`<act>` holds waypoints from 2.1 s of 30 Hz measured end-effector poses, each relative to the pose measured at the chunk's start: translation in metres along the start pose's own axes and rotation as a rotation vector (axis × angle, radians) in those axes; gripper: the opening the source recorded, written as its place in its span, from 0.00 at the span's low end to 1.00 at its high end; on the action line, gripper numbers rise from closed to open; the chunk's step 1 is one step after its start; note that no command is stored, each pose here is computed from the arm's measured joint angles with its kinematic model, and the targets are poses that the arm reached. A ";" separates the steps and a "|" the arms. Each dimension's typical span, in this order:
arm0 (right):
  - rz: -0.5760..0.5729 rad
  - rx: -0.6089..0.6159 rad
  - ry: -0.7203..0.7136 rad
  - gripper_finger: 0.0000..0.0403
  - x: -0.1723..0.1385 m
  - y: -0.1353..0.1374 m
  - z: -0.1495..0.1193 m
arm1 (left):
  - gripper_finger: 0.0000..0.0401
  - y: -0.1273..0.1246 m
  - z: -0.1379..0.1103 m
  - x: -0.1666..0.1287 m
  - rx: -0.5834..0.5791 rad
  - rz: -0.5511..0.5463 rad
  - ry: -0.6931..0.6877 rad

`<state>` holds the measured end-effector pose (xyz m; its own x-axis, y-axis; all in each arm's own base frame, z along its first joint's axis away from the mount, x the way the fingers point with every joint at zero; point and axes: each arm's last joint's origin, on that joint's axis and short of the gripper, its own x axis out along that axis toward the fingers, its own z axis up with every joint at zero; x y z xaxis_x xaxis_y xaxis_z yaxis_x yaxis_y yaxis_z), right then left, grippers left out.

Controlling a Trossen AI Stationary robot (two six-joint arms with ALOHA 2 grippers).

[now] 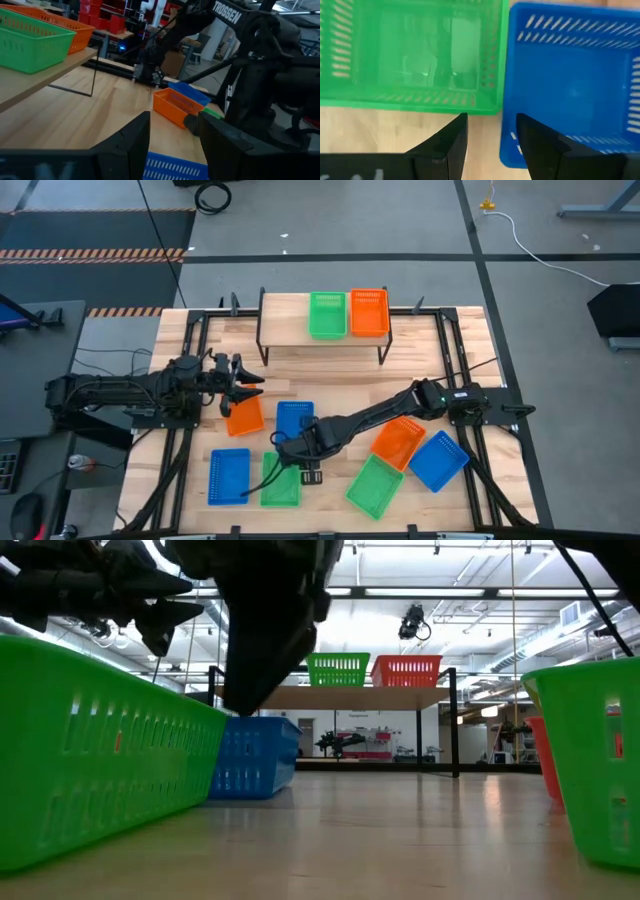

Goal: Stack baskets on shelf by color
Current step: Put the middle blue bin on the shelf

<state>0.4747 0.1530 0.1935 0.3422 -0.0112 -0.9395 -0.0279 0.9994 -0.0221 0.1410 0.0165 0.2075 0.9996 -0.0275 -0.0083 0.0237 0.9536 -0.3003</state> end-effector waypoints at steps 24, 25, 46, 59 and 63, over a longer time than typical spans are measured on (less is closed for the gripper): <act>-0.117 -0.029 0.030 0.05 0.011 -0.026 -0.002 | 0.43 -0.001 0.002 0.000 0.016 -0.004 -0.023; -0.121 -0.029 0.027 0.05 0.008 -0.026 0.000 | 0.43 -0.001 0.002 0.000 0.016 -0.005 -0.023; -0.401 -0.098 -0.087 0.03 -0.096 -0.084 0.022 | 0.43 -0.004 0.008 0.000 0.068 -0.031 -0.081; -0.467 -0.078 -0.099 0.03 -0.110 -0.171 0.029 | 0.43 -0.006 0.008 0.000 0.073 -0.048 -0.087; -0.449 -0.068 -0.109 0.03 -0.110 -0.194 0.029 | 0.43 -0.006 0.008 0.000 0.075 -0.049 -0.091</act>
<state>0.4699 -0.0385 0.3112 0.4312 -0.4349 -0.7905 0.0853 0.8919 -0.4441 0.1409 0.0133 0.2173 0.9945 -0.0501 0.0919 0.0699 0.9716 -0.2261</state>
